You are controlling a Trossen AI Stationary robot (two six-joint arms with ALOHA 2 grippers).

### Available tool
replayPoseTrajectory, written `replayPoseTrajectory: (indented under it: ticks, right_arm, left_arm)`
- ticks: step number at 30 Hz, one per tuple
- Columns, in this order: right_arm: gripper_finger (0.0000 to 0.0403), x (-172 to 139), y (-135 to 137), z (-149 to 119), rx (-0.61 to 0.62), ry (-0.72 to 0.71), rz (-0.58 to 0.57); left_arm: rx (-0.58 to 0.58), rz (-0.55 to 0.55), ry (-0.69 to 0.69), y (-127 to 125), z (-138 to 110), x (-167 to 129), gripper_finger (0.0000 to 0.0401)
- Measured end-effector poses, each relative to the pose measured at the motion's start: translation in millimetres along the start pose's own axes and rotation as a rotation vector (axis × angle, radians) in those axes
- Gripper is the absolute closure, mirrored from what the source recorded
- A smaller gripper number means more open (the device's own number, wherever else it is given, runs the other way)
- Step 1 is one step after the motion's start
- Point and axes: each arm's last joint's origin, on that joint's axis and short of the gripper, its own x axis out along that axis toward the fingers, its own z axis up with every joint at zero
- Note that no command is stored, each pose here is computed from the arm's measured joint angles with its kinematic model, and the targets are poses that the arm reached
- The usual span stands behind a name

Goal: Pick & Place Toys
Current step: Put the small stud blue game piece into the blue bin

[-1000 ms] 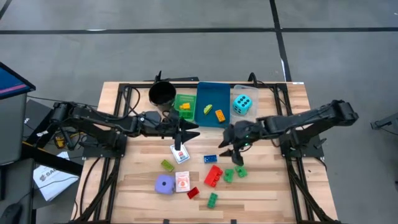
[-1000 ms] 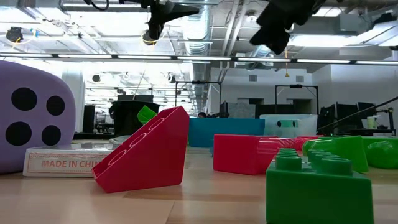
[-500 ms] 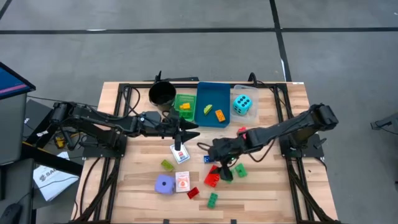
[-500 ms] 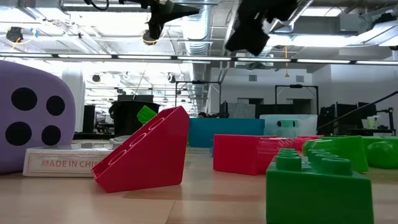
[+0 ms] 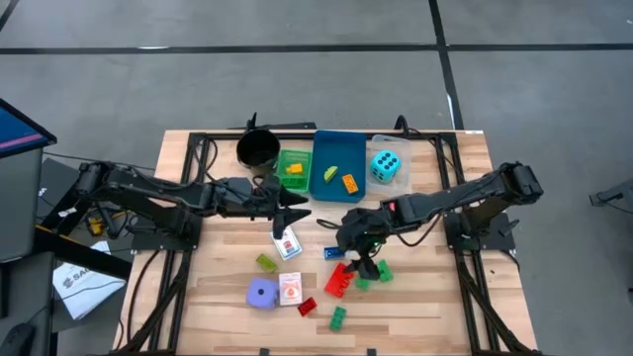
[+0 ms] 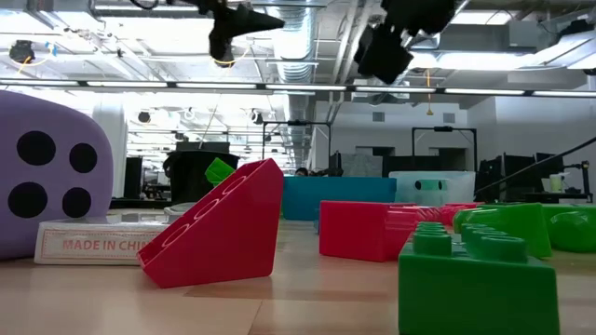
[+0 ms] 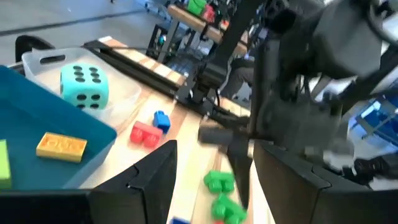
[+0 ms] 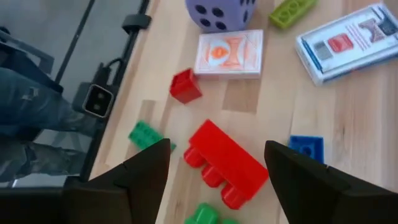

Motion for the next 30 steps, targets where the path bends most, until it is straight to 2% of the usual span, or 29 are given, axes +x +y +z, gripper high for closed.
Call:
replayPoseTrajectory:
  ticks: [9, 13, 16, 23, 30]
  right_arm:
    - [0.0147, -6, 7, 1, -0.074, -0.021, 0.009]
    - [0.0147, -1, -2, -1, -0.024, -0.009, -0.011]
    - [0.0147, 1, -12, -2, 0.055, -0.064, -0.037]
    - [0.0147, 3, -34, -6, 0.177, -0.135, -0.070]
    - [0.0147, 6, -41, -9, 0.200, -0.199, -0.115]
  left_arm:
    - [-0.055, 0.030, 0.102, -2, 6, -45, 0.0197]
    - [-0.035, 0.068, 0.208, 0, -3, -57, 0.0197]
    - [-0.034, 0.095, 0.289, 0, -11, -64, 0.0197]
    - [-0.017, 0.066, 0.283, -4, -27, -64, 0.0197]
    - [-0.037, 0.029, 0.218, 0, -41, -59, 0.0197]
